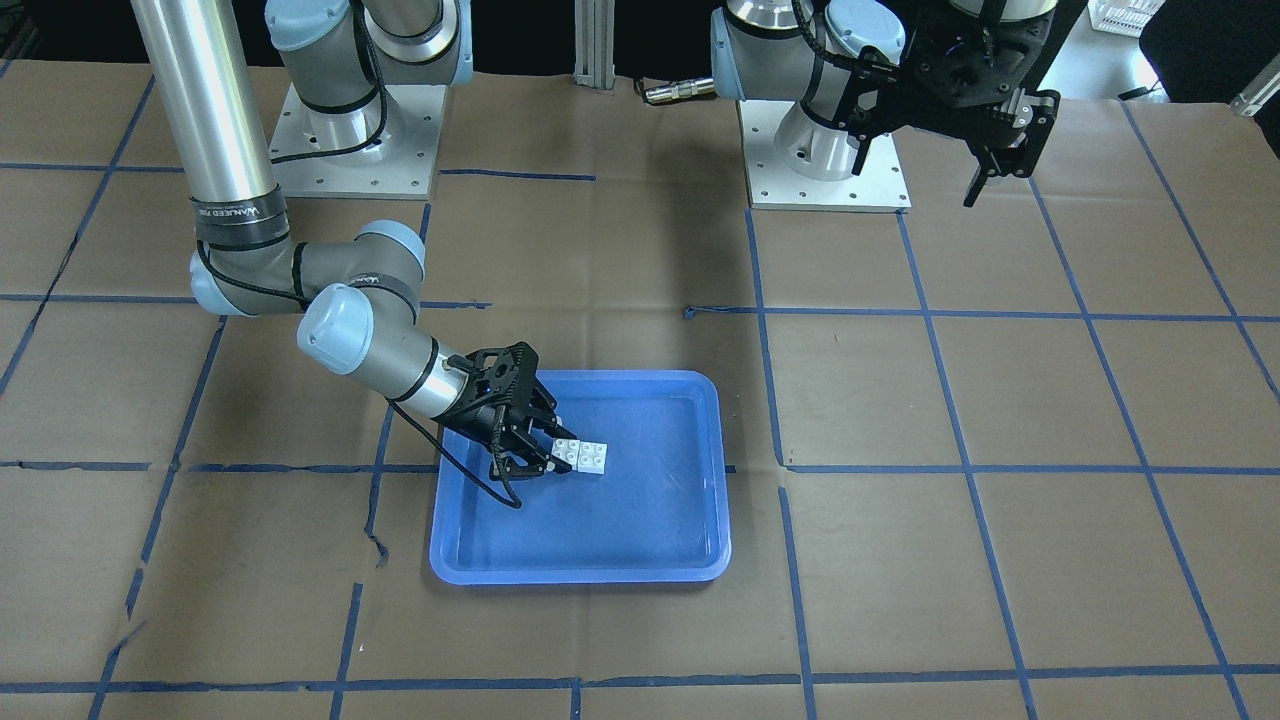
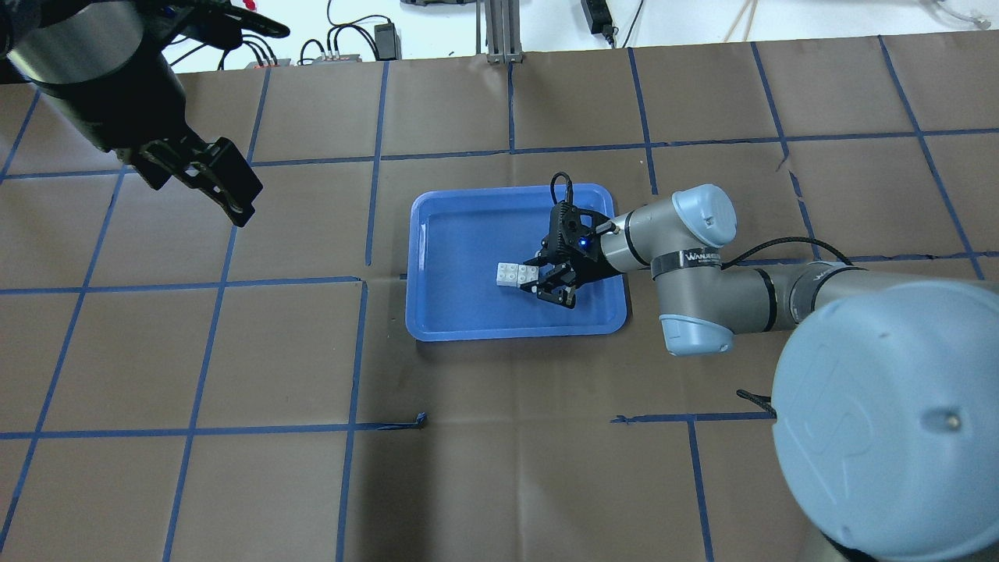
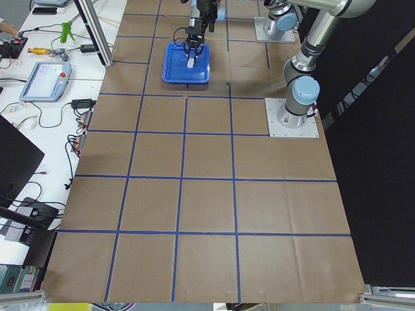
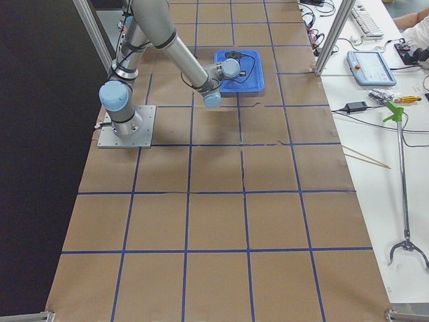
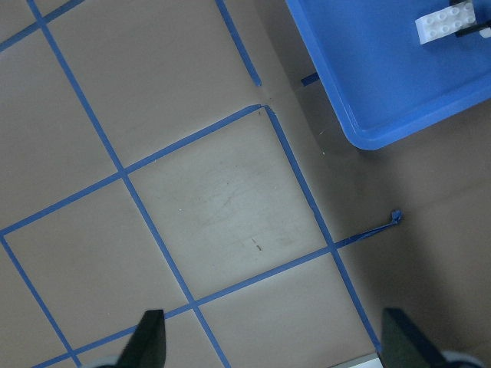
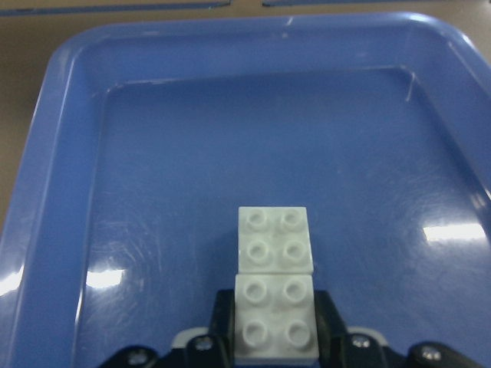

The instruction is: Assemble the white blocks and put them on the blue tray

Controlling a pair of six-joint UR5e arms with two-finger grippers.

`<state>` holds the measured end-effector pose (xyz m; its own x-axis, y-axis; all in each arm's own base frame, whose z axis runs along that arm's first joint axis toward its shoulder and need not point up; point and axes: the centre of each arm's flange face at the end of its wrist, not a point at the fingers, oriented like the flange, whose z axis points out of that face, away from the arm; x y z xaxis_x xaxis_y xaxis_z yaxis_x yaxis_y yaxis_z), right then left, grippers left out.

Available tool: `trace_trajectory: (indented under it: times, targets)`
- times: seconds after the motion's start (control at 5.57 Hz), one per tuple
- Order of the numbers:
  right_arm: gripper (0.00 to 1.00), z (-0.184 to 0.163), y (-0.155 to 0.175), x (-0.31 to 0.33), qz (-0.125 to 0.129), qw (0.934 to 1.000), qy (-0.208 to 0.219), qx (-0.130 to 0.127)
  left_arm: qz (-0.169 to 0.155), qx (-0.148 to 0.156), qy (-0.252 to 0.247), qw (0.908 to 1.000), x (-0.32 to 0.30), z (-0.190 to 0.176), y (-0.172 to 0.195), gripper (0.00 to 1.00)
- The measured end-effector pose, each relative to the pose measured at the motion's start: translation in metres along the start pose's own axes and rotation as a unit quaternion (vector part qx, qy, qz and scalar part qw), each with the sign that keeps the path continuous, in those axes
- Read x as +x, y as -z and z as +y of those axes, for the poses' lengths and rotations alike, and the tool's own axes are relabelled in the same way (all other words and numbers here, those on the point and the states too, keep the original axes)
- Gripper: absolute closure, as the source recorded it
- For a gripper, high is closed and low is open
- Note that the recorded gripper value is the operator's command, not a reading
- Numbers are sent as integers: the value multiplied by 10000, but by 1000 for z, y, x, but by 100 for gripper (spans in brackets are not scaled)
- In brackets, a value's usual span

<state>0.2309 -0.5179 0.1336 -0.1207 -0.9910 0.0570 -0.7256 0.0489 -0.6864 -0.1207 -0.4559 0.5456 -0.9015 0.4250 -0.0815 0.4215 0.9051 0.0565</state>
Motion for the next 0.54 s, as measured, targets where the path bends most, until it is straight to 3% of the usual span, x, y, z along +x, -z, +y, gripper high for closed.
trace_trajectory:
  times: [0.18,0.36,0.54]
  targets:
    - [37,-1,1,0,5,10000,9,17,2,3,-4,10000,0,0,0,1]
    - [1,-1,1,1,6,10000,10,25,3,4,-5,10000,0,1,1,1]
    - [0,-3,2,3,26,10000,14,31,6,0,-6,10000,0,1,0,1]
